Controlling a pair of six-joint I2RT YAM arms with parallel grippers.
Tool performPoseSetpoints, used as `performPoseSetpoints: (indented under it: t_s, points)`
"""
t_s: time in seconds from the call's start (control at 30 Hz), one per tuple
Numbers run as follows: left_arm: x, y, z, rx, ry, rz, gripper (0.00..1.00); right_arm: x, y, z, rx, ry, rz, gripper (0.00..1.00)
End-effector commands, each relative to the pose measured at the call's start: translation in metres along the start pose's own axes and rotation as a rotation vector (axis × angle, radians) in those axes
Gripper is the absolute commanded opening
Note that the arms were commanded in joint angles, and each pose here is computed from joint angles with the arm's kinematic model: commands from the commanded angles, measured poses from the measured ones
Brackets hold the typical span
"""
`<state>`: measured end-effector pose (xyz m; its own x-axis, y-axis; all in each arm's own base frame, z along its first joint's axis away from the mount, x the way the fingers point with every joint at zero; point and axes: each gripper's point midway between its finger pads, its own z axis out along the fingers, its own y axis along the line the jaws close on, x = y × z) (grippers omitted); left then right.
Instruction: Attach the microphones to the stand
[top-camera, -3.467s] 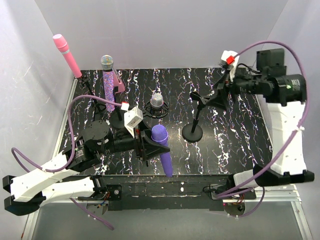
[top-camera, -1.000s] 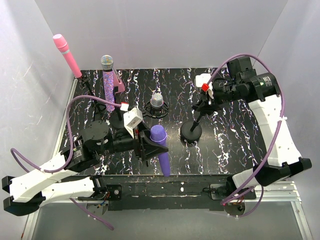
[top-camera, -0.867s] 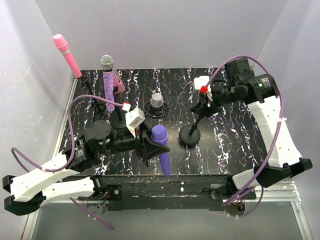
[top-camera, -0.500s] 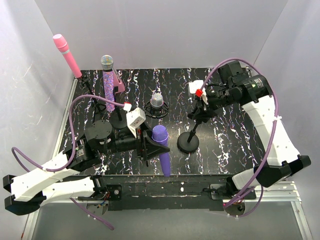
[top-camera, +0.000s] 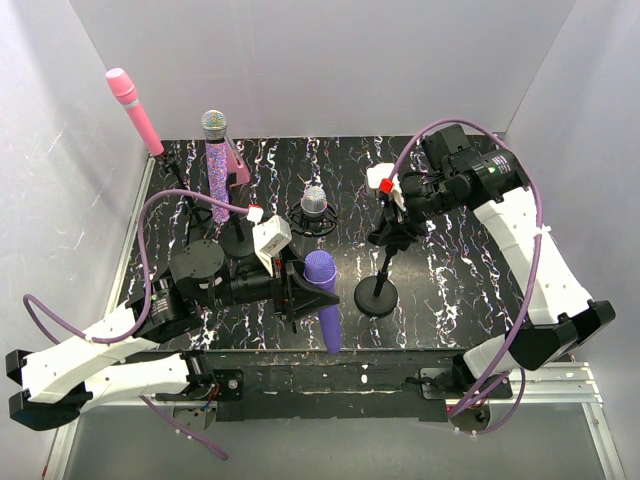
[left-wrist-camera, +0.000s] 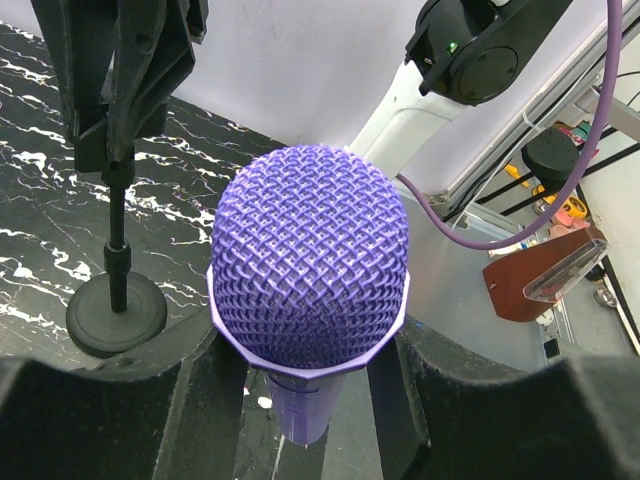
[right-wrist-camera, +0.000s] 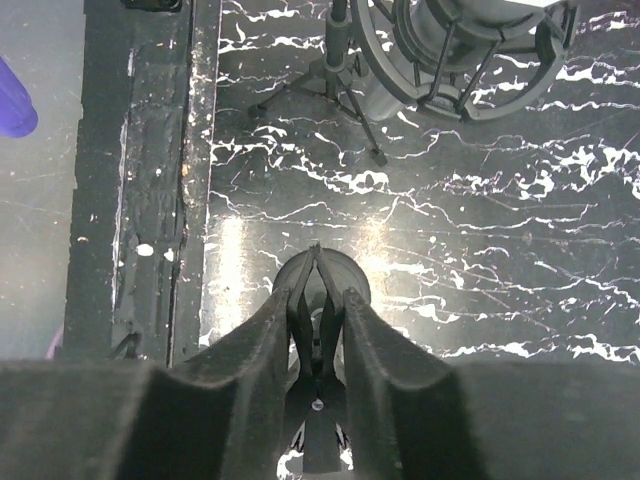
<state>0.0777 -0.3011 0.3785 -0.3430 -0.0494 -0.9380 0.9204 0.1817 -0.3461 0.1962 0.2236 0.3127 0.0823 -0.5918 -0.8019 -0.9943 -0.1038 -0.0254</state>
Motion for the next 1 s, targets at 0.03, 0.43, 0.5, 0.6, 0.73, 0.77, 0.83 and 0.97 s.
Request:
performPoseSetpoints:
  t_s: [0.03,0.43,0.5,0.6,0.73,0.77,0.83,0.97]
  points:
    - [-0.012,-0.005,-0.005,0.006,-0.032,0.026,0.0,-0.001,0.052,-0.01,-0.14,0.005,0.182,0.54]
    - [-0.012,-0.002,0.0,0.002,-0.019,0.033,0.0,-0.027,0.051,-0.04,-0.045,-0.099,0.158,0.88]
    - [-0.012,-0.003,0.001,0.001,-0.017,0.037,0.0,-0.032,0.05,-0.048,-0.018,-0.128,0.154,0.89]
    - [-0.014,-0.001,0.001,-0.009,-0.015,0.048,0.0,-0.038,0.05,-0.059,0.022,-0.162,0.145,0.89]
    - [-0.016,0.0,0.004,-0.013,-0.009,0.062,0.0,-0.044,0.051,-0.075,0.084,-0.217,0.116,0.89]
    - [-0.017,0.0,0.005,-0.014,-0.007,0.065,0.0,-0.042,0.048,-0.074,0.101,-0.224,0.119,0.9]
    - [-0.017,0.001,0.007,-0.017,0.004,0.074,0.0,-0.032,0.035,-0.069,0.151,-0.217,0.188,0.91]
    - [-0.021,0.001,0.008,-0.022,0.015,0.093,0.0,-0.008,0.026,-0.053,0.139,-0.185,0.269,0.91]
